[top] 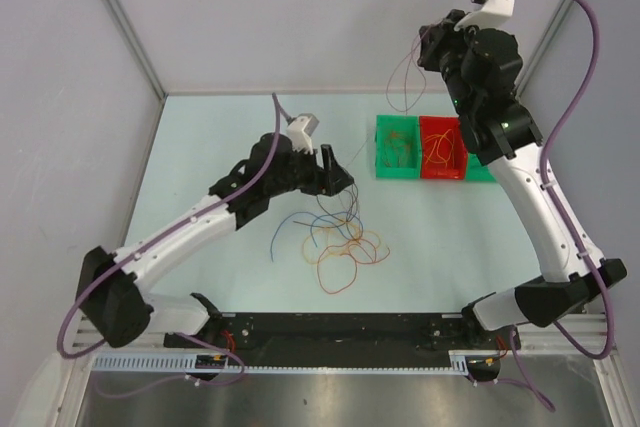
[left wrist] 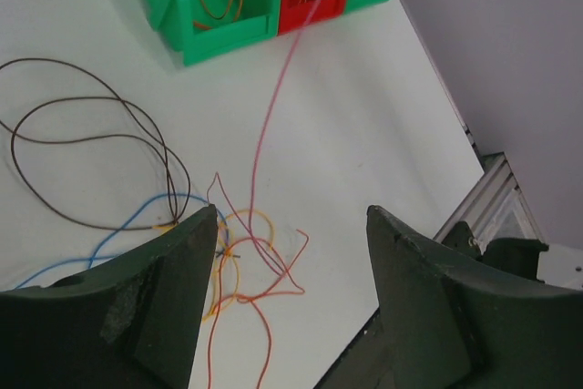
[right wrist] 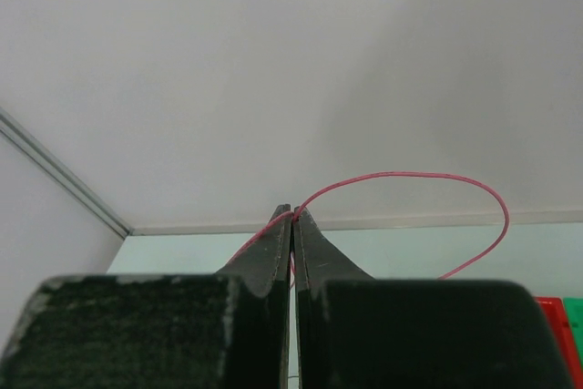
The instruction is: Untangle the cables
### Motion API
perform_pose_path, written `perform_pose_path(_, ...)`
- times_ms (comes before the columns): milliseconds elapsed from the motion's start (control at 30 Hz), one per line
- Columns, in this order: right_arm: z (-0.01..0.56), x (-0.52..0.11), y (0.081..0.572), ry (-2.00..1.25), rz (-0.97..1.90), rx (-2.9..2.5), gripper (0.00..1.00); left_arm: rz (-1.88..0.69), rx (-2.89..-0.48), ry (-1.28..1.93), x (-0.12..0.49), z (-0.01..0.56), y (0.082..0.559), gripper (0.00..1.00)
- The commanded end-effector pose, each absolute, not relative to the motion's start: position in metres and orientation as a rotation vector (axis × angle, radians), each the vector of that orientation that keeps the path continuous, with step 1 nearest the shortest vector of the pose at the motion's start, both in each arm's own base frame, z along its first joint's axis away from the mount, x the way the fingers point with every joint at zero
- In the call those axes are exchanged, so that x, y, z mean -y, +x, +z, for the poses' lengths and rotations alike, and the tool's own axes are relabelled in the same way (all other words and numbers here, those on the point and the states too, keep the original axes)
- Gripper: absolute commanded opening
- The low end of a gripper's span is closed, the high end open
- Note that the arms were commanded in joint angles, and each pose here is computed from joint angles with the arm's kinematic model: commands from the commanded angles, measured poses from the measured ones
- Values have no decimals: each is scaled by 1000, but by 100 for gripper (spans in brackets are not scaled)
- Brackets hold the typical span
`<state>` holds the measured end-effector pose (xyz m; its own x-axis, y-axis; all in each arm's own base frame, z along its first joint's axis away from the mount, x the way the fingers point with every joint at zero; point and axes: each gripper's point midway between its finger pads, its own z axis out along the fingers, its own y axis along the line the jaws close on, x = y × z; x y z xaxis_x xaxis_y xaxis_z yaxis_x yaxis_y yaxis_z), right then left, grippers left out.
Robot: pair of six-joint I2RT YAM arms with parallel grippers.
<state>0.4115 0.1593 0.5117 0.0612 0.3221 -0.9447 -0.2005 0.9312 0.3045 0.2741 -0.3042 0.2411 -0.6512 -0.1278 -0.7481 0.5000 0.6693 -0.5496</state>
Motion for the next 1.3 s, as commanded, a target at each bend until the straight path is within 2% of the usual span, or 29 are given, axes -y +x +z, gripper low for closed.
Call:
perform_pose_path(0,547,-145,393,127,481,-1339,0,-1011,-2015,283,333,262,294,66)
perform_pose_path(133,546,-130,386,149,503,-1327,0,-935,-2145,290,351,222,310,44)
perform_pose_path(233,539,-119,387,169,510,-1333,0,-959,-2141,318,364,223,314,35)
perform_pose_path(467,534,-106,381,183,537,-1329,0,-1047,-2107,406,403,240,303,47)
perform_pose_path(500,534,-105,380,186,542,-1327,0,-1037,-2119,406,404,238,301,53)
perform_pose_path(667,531,-101,381,194,552,-1329,0,-1080,-2066,384,400,258,288,70)
perform_pose_path(767,530,-102,382,194,563,-1330,0,-1092,-2037,406,400,260,280,76)
perform_pose_path(1033,528,-102,381,203,575,-1334,0,-1122,-2071,487,437,237,273,75)
perform_pose_path(1133,530,-99,379,206,571,-1330,0,-1101,-2104,505,455,226,274,70)
perform_pose_path(1233,530,-96,378,209,569,-1331,0,-1057,-2168,504,465,210,275,56)
perform_pose_path(1267,529,-96,377,213,570,-1334,0,-1052,-2180,503,467,206,275,41)
